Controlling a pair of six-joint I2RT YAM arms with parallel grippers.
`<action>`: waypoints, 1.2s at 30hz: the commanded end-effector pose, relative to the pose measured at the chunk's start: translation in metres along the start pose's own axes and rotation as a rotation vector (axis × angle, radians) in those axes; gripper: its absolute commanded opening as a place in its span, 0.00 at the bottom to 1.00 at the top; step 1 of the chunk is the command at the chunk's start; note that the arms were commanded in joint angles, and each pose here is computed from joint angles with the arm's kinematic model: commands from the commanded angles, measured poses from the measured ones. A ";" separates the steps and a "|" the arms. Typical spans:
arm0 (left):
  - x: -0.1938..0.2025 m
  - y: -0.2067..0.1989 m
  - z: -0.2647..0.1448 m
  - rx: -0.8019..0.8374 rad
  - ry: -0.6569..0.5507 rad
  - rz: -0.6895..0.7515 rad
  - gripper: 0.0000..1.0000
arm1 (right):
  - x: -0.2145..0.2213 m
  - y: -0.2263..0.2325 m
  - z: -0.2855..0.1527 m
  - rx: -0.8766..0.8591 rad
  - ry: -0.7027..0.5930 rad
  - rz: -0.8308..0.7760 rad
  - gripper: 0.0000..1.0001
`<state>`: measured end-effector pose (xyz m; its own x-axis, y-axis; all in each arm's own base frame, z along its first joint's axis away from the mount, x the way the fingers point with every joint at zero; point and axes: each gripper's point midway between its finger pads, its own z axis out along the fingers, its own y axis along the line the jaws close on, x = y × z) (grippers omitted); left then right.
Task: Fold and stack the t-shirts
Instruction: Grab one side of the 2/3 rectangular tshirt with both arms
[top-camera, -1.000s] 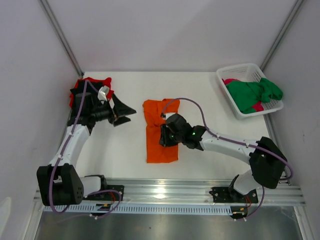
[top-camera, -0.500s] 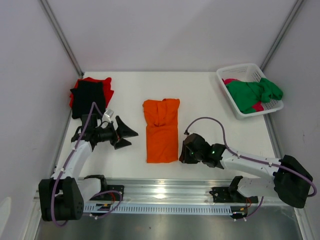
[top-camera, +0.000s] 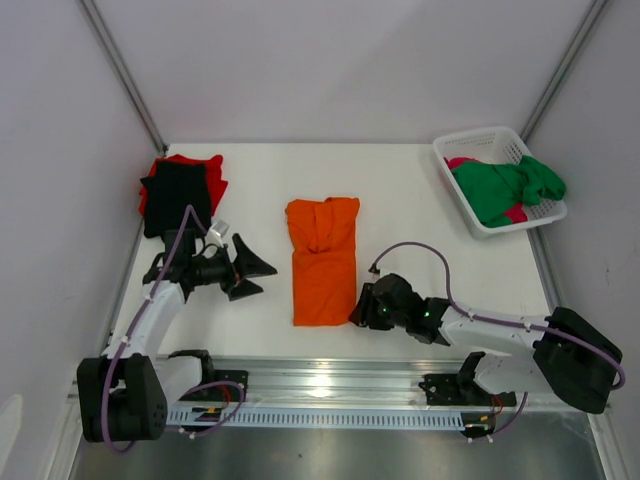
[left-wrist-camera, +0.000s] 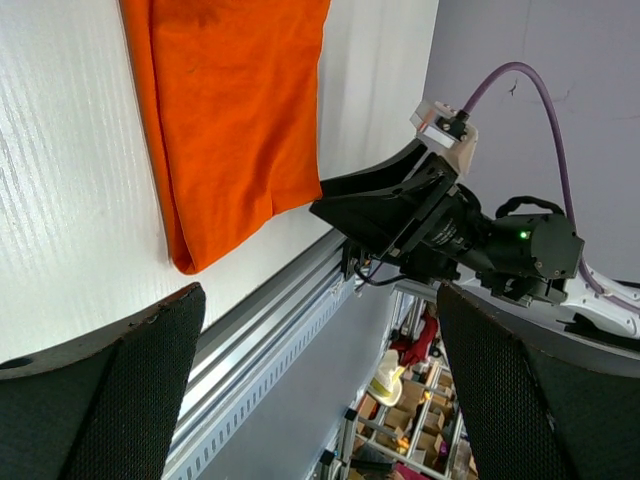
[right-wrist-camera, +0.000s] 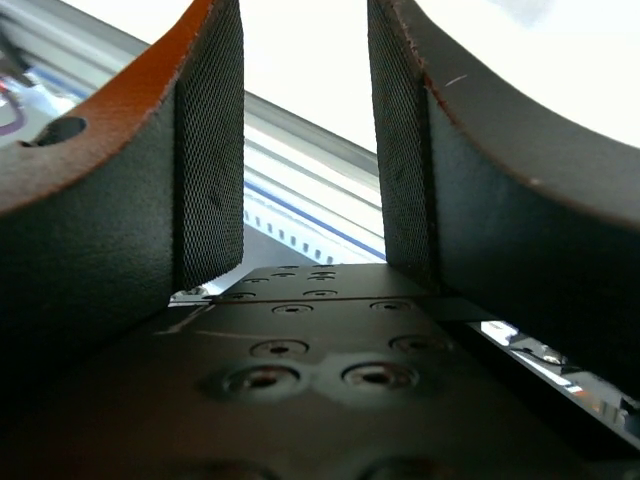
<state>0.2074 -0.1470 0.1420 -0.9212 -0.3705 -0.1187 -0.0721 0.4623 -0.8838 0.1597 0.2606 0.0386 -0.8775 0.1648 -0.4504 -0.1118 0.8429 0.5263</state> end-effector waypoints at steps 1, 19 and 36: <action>0.004 0.005 0.003 -0.002 0.009 0.024 0.99 | -0.024 0.029 -0.007 -0.118 -0.088 0.029 0.46; 0.005 0.007 0.006 0.005 -0.013 0.018 0.98 | -0.026 0.017 -0.009 -0.171 -0.041 0.065 0.47; 0.008 0.011 0.005 -0.015 -0.038 0.019 0.98 | -0.018 0.021 0.011 -0.193 0.057 0.030 0.47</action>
<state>0.2017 -0.1478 0.1302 -0.9124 -0.3873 -0.1325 -0.0744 0.4753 -0.8767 0.1699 0.2705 0.0314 -0.9196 0.1756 -0.3514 -0.1090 0.7454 0.6576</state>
